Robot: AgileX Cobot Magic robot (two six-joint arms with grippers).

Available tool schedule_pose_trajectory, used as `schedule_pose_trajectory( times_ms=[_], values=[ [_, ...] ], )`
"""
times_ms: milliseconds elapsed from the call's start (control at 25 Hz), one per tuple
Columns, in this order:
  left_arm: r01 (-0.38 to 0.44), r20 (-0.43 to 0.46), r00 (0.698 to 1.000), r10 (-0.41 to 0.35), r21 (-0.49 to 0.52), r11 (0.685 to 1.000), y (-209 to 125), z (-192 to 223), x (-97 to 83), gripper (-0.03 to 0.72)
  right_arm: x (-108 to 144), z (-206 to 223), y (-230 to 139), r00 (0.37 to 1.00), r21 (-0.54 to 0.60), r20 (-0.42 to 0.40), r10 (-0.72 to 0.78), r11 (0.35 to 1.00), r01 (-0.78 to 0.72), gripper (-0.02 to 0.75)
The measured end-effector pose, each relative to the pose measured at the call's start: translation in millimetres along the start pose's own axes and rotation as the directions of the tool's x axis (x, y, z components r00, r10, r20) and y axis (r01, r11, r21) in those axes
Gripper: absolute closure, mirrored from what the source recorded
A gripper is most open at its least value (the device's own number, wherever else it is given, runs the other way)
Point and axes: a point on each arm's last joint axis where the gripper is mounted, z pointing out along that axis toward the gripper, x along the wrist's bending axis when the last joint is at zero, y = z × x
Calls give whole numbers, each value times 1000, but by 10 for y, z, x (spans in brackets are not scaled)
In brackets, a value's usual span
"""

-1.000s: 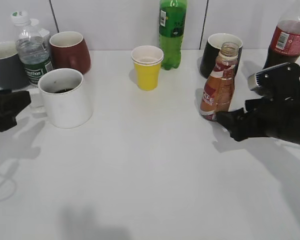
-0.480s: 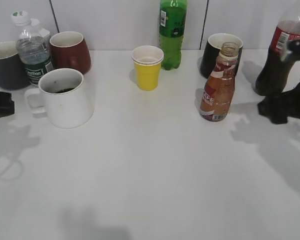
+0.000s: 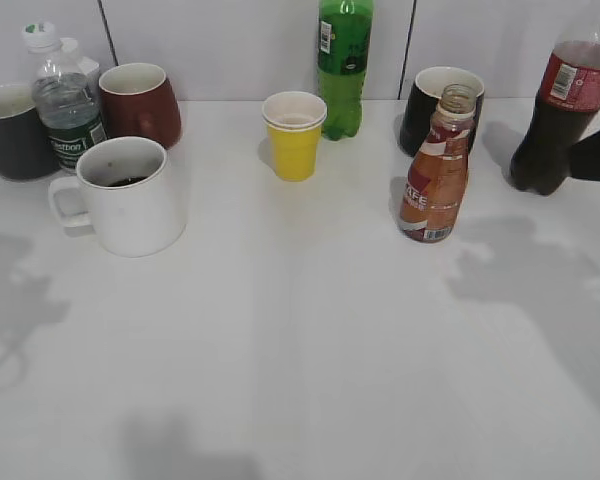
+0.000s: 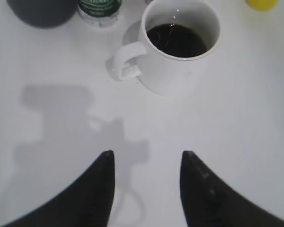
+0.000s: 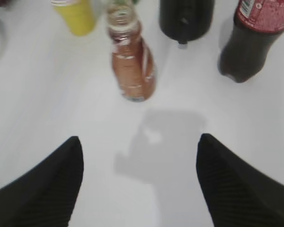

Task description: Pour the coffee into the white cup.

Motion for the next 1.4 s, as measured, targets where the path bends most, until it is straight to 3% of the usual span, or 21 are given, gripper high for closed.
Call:
schedule_pose_trajectory(
  times_ms=[280, 560, 760, 880, 1120, 1400],
  values=[
    [-32, 44, 998, 38, -114, 993, -223, -662, 184, 344, 119, -706, -172, 993, -96, -82, -84, 992, 76, 160],
    [-49, 66, 996, 63, -190, 981, -635, -1164, 400, 354, 138, -1204, -775, 985, -143, -102, -138, 982, 123, 160],
    [-54, 136, 987, 86, -226, 973, -1048, -1300, 490, 357, 141, -1479, -1193, 981, -200, -108, -164, 970, 140, 160],
    [-63, 174, 978, 112, -265, 962, -1258, -1314, 522, 358, 113, -1610, -1383, 984, -232, -80, -158, 963, 136, 160],
    [-66, 176, 977, 124, -302, 951, -1506, -1202, 576, 358, -55, -1732, -1623, 994, -230, 80, -74, 969, 91, 161],
    [-96, 171, 971, 168, -362, 927, -1493, -1133, 556, 362, -114, -1624, -1630, 991, -257, 129, -45, 963, 77, 162]
  ],
)
